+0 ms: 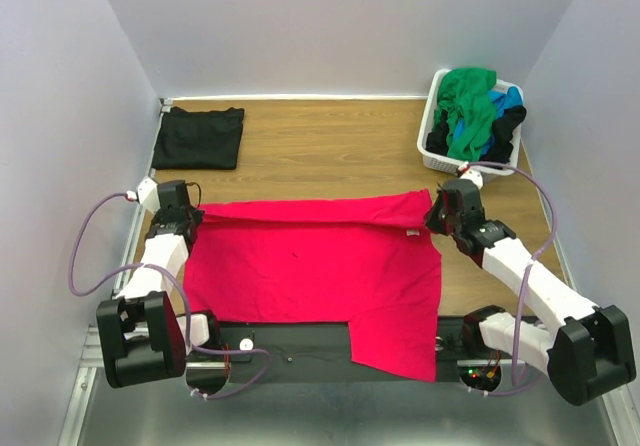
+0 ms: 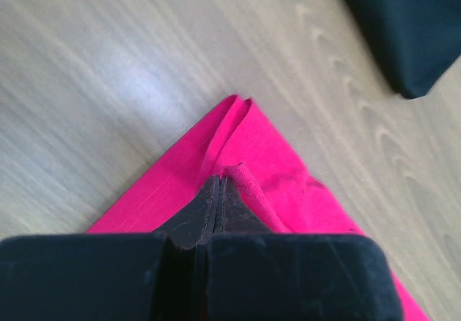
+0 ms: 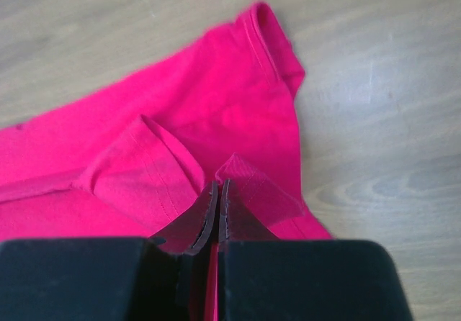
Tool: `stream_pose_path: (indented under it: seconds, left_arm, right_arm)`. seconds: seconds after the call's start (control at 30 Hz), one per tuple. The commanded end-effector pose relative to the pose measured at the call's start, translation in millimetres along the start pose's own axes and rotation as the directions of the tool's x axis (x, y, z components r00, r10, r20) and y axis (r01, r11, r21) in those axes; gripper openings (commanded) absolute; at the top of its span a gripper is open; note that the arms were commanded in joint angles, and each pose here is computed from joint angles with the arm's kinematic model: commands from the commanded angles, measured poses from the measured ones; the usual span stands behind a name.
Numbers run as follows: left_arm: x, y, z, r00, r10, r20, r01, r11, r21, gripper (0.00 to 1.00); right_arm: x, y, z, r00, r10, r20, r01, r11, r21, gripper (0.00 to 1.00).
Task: Fold and stack the t-shirts
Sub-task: Fold the tshirt
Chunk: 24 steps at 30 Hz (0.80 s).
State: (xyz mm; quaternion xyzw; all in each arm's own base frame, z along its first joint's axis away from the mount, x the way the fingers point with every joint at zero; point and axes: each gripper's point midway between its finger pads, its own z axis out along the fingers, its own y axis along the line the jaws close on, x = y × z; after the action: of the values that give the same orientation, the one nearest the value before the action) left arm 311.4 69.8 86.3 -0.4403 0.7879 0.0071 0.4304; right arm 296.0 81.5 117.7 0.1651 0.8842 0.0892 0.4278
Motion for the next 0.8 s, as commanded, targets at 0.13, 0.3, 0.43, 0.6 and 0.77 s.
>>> stream_pose_path:
  seconds: [0.13,0.3,0.43,0.6,0.77]
  left_arm:
    - [22.4,26.5,5.9,0.999,-0.024,-0.031,0.021,0.997,-0.080,0.03]
    - [22.3,36.4,-2.9,0.998,-0.067,-0.017,0.065,0.991,-0.115,0.91]
    - [3.7,32.5,-19.8,0.993,-0.113,0.035,0.116,0.987,-0.111,0.99]
    - [-22.4,16.1,-37.9,0.984,-0.164,0.074,0.169,0.983,-0.075,0.99]
    - [-42.2,-24.7,-45.7,0.991,-0.133,0.032,0.132,0.990,0.046,0.99]
  right_arm:
    - [49.8,-13.0,1.9,0.991,0.066,-0.117,-0.067,0.998,0.002,0.01]
    - [71.2,-10.9,-5.9,0.980,0.086,-0.178,-0.096,0.994,-0.049,0.39]
    - [62.1,-0.9,-20.3,0.981,0.102,-0.163,-0.120,0.987,-0.106,0.78]
    - [24.7,16.4,-22.7,0.994,0.049,-0.098,-0.062,0.989,-0.135,1.00]
    - [8.0,35.0,3.6,0.990,-0.022,-0.141,0.005,0.993,-0.117,1.00]
